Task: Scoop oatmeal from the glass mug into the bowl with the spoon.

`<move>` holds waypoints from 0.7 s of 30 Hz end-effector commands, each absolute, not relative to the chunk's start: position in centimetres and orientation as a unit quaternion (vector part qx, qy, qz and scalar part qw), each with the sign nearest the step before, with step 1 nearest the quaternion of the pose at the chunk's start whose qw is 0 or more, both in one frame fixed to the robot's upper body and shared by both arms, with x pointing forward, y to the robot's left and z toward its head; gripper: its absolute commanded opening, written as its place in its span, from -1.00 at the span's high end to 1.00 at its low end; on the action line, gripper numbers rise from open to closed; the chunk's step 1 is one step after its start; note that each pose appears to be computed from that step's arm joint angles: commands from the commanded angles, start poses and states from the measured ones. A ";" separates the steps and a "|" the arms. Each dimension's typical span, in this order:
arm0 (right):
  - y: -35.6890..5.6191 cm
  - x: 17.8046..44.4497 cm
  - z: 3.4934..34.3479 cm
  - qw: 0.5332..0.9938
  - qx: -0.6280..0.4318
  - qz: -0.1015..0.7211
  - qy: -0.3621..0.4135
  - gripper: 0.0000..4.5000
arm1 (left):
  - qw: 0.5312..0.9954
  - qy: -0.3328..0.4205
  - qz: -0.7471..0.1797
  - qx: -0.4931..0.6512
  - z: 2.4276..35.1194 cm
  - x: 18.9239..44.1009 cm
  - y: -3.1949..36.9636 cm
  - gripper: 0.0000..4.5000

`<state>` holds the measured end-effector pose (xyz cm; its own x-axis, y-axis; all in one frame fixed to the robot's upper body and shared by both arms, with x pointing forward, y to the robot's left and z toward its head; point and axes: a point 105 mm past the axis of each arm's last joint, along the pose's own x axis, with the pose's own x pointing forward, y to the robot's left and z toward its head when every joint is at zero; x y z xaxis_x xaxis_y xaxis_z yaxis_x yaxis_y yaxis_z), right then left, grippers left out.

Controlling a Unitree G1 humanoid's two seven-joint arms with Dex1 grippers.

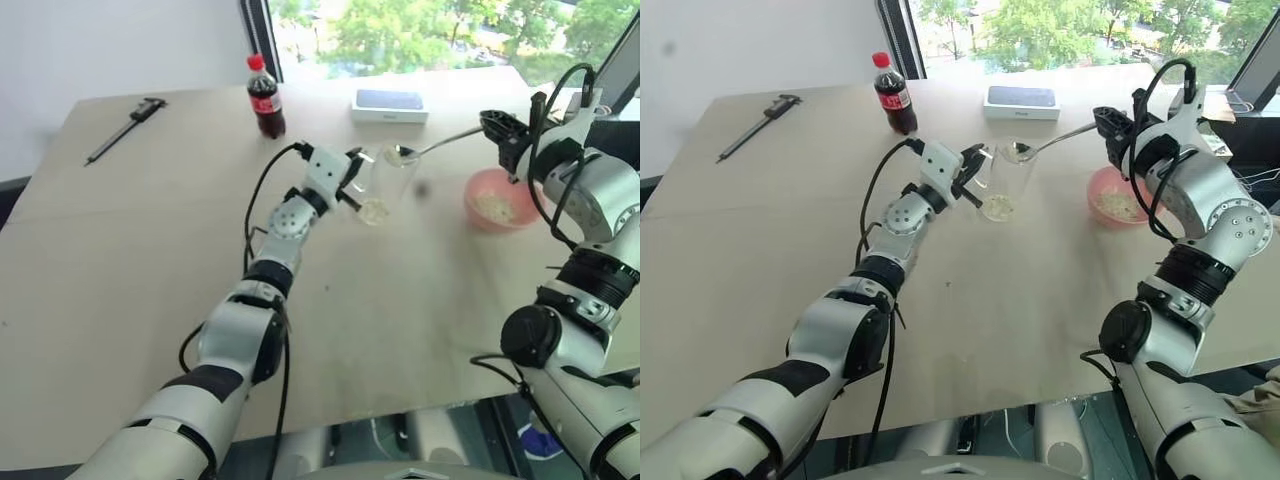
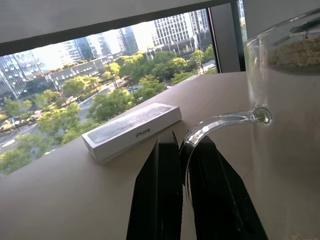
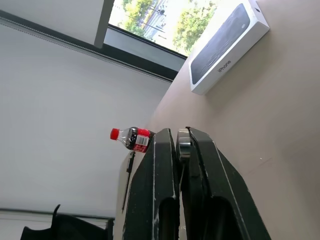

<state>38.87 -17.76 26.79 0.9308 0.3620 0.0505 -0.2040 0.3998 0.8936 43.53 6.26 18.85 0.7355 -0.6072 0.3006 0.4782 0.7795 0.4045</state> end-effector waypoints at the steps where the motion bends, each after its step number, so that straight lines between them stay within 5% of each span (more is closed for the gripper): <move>1: -19.1 38.5 27.1 0.822 0.544 0.155 0.060 1.00 | 0.921 -0.247 -0.274 0.123 20.6 43.5 7.2 0.99; 21: -19.9 37.9 26.3 0.803 0.574 0.148 0.059 1.00 | 0.920 -0.245 -0.279 0.121 20.3 43.4 6.7 0.99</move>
<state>38.33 -18.83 25.51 0.9397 0.3387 0.0474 -0.1506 0.2852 0.9466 43.40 6.13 18.16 0.7389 -0.6039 0.2988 0.4943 0.7872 0.3687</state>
